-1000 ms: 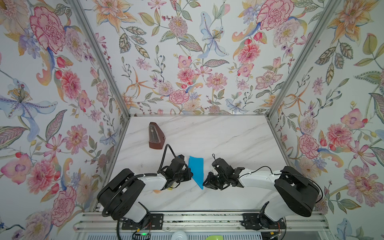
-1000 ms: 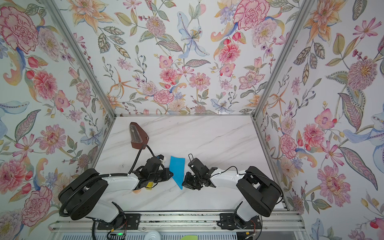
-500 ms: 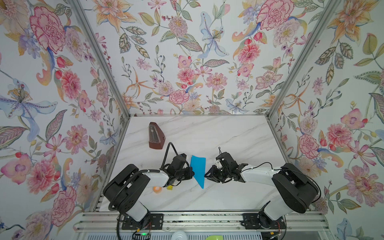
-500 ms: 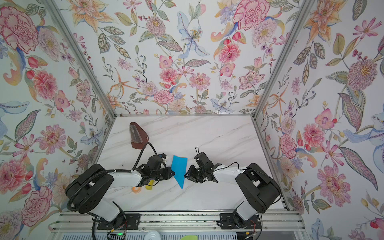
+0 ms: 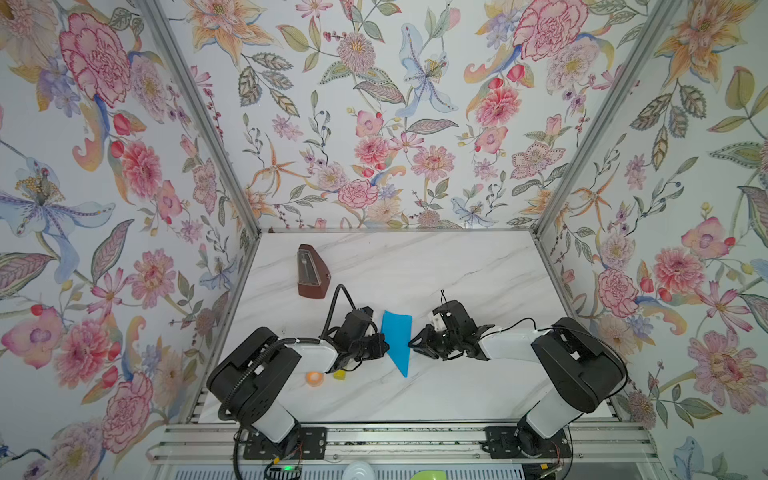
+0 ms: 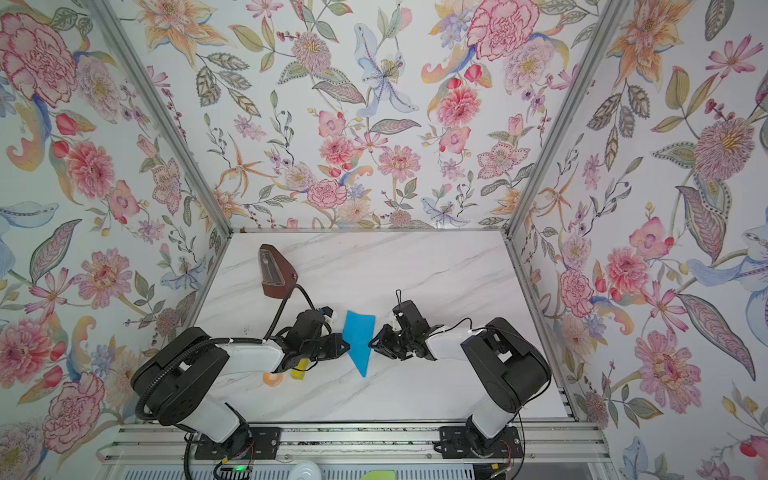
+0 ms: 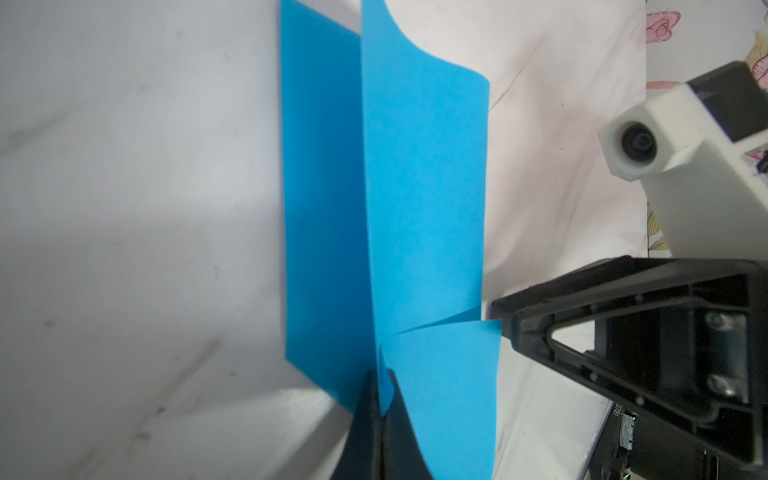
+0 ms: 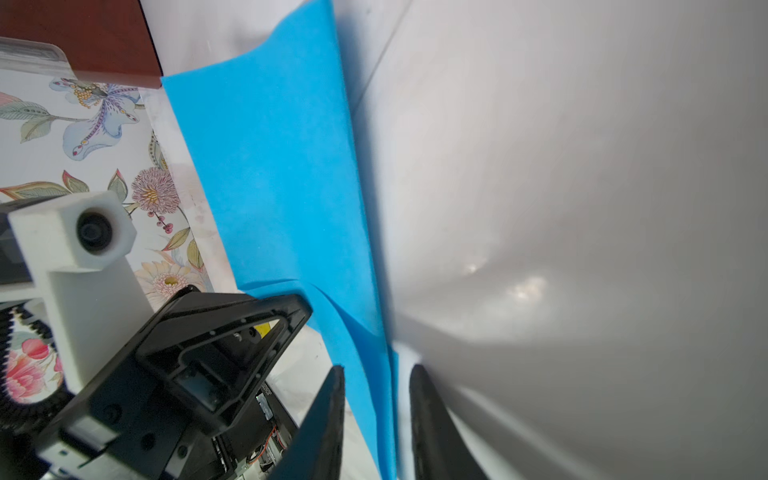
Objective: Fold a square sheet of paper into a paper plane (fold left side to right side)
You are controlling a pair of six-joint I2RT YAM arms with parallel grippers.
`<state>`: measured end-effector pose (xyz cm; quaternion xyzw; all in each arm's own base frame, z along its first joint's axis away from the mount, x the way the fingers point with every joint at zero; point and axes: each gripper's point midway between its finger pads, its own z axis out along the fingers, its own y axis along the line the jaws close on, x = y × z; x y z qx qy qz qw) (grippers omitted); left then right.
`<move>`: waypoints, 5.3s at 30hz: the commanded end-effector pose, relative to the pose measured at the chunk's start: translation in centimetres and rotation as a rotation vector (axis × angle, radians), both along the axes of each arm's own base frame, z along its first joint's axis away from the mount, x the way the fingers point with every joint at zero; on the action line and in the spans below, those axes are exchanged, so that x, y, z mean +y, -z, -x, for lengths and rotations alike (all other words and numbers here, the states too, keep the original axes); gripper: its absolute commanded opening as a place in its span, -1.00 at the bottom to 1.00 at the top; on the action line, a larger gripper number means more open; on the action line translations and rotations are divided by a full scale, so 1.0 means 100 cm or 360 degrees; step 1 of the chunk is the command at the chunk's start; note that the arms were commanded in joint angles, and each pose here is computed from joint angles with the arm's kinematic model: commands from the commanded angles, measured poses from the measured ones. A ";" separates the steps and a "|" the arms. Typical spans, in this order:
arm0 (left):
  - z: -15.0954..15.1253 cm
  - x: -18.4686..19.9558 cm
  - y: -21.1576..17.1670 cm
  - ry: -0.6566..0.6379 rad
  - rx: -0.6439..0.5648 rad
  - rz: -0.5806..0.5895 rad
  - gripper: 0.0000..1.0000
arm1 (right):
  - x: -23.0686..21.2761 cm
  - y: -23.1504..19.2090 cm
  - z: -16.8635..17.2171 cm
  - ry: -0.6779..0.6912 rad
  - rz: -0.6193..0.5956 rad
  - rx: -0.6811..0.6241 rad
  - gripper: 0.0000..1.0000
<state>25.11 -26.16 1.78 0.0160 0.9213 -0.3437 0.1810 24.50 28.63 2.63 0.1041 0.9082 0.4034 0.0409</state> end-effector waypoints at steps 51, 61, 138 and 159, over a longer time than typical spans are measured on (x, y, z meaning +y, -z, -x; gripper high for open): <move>-0.001 0.014 0.007 -0.0030 0.0067 -0.0092 -0.98 | 0.016 0.010 0.039 -0.0093 -0.0043 0.0054 -0.94; -0.005 0.016 -0.014 0.0045 0.0014 -0.0237 -0.85 | 0.012 0.019 0.041 -0.0106 0.0017 0.0083 -1.00; -0.019 -0.062 0.008 0.0417 0.0101 -0.0438 -1.00 | 0.012 0.020 0.049 -0.0226 0.0119 0.0054 -0.93; -0.017 -0.051 0.014 0.0344 0.0101 -0.0445 -1.00 | 0.027 -0.020 0.041 -0.0169 -0.0054 -0.0006 -0.51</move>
